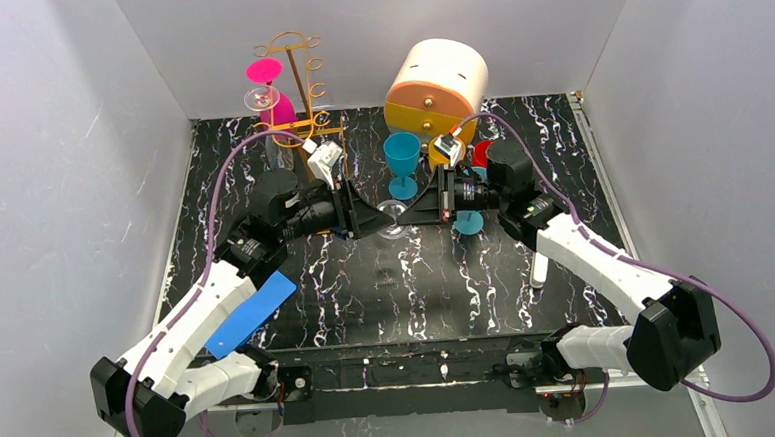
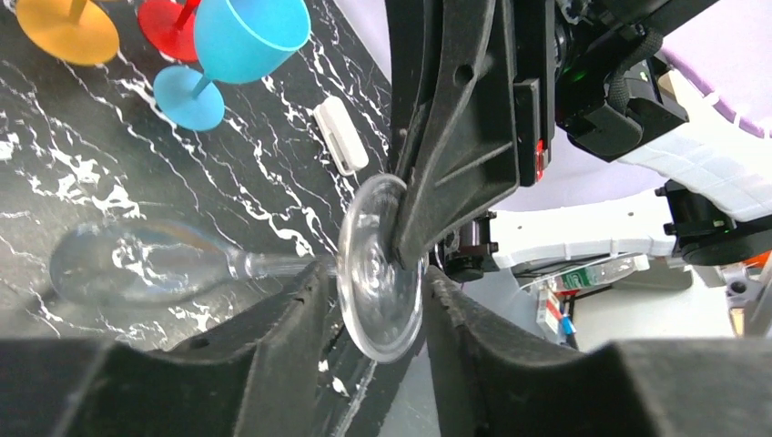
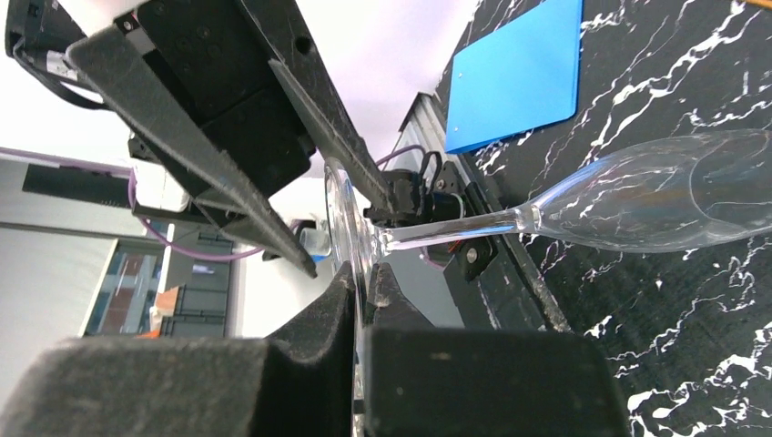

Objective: Take the wine glass off the wine glass rack
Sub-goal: Place the wine glass at the center of the board.

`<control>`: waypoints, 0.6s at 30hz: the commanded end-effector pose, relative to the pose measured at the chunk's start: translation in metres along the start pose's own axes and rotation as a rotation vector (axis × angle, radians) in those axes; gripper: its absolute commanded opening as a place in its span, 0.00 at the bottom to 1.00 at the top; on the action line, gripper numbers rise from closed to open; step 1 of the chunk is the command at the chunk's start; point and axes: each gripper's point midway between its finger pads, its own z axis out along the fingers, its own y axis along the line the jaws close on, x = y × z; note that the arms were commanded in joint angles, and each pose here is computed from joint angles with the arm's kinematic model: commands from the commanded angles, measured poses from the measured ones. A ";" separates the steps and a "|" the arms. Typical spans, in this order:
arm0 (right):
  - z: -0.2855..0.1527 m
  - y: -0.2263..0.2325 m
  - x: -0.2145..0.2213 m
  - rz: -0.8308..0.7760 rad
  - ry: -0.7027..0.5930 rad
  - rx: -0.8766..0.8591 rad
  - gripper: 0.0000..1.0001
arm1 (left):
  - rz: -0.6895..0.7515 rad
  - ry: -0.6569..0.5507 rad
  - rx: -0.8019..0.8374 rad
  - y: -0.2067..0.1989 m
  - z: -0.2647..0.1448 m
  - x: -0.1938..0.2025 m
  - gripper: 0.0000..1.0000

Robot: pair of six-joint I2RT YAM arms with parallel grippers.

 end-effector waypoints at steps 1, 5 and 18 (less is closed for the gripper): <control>-0.006 0.012 -0.012 -0.082 -0.082 -0.001 0.01 | 0.046 0.040 0.017 -0.011 -0.007 0.001 0.45; -0.007 0.009 -0.016 -0.097 -0.116 0.022 0.01 | 0.023 0.100 0.062 -0.019 -0.010 0.012 0.53; -0.007 0.012 -0.013 -0.129 -0.102 0.005 0.01 | -0.034 0.029 0.083 -0.016 0.007 0.000 0.33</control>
